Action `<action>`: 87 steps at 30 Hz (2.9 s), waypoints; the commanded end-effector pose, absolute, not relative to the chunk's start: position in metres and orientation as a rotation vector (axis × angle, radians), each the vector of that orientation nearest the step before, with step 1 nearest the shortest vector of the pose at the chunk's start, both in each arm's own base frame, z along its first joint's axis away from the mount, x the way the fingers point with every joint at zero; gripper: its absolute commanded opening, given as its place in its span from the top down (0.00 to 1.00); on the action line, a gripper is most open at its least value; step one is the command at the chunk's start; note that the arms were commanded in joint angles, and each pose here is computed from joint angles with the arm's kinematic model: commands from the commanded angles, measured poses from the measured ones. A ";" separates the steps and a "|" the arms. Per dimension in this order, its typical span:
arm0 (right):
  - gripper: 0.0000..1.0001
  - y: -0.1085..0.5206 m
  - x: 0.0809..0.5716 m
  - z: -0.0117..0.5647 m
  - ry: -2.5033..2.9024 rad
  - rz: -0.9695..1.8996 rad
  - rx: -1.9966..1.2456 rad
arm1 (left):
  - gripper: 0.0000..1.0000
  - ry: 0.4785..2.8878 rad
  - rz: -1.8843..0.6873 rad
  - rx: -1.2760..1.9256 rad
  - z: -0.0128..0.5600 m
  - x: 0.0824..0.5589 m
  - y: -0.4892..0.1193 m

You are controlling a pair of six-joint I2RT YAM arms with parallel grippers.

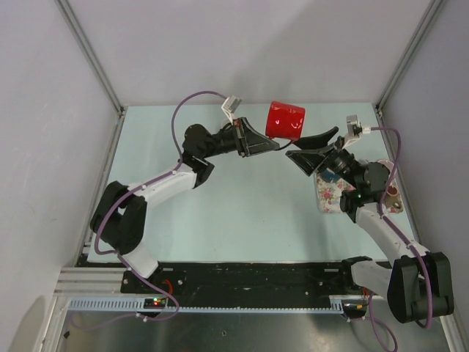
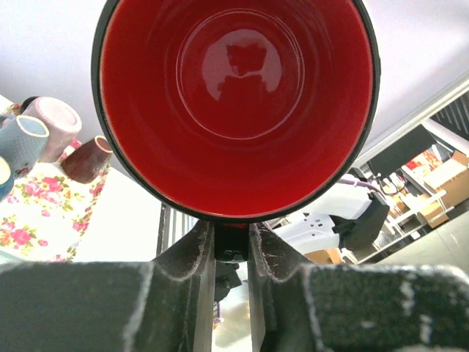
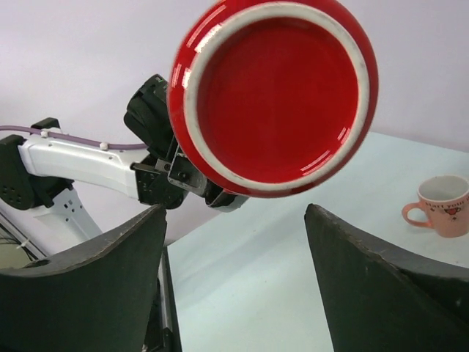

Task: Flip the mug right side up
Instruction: Turn over the cup on the tray, then place the cup at the center of the board.

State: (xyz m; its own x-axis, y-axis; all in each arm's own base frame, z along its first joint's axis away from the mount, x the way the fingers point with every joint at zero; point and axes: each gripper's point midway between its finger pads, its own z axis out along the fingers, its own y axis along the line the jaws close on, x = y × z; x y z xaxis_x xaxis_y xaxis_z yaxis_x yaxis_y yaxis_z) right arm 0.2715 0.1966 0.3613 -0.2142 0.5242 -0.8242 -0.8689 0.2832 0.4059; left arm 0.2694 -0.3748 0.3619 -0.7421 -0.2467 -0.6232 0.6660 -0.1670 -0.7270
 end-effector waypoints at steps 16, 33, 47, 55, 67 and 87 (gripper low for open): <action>0.01 0.160 0.285 0.344 1.427 1.000 -0.566 | 1.00 1.626 -1.393 0.436 0.336 0.343 -0.336; 0.01 0.114 0.301 0.315 1.484 0.668 -0.581 | 1.00 1.855 -0.965 0.470 0.289 0.395 -0.317; 0.00 0.108 0.305 0.298 1.482 0.588 -0.622 | 1.00 1.907 -0.746 0.490 0.277 0.420 -0.315; 0.01 0.101 0.312 0.292 1.497 0.559 -0.590 | 1.00 1.951 -0.621 0.482 0.256 0.446 -0.331; 0.01 0.094 0.315 0.290 1.499 0.527 -0.574 | 1.00 2.030 -0.465 0.385 0.218 0.474 -0.334; 0.01 0.091 0.311 0.291 1.489 0.520 -0.587 | 1.00 2.104 -0.331 0.255 0.174 0.511 -0.337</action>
State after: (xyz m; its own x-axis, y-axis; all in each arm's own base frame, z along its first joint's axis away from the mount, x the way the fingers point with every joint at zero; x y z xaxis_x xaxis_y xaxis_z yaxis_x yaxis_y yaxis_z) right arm 0.3133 0.0922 0.2787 -0.0416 -0.0171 -0.9990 -0.6485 0.7611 0.0140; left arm 0.4870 -0.3254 0.1204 -0.6255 0.1547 -0.7647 0.3435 0.9346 -0.0919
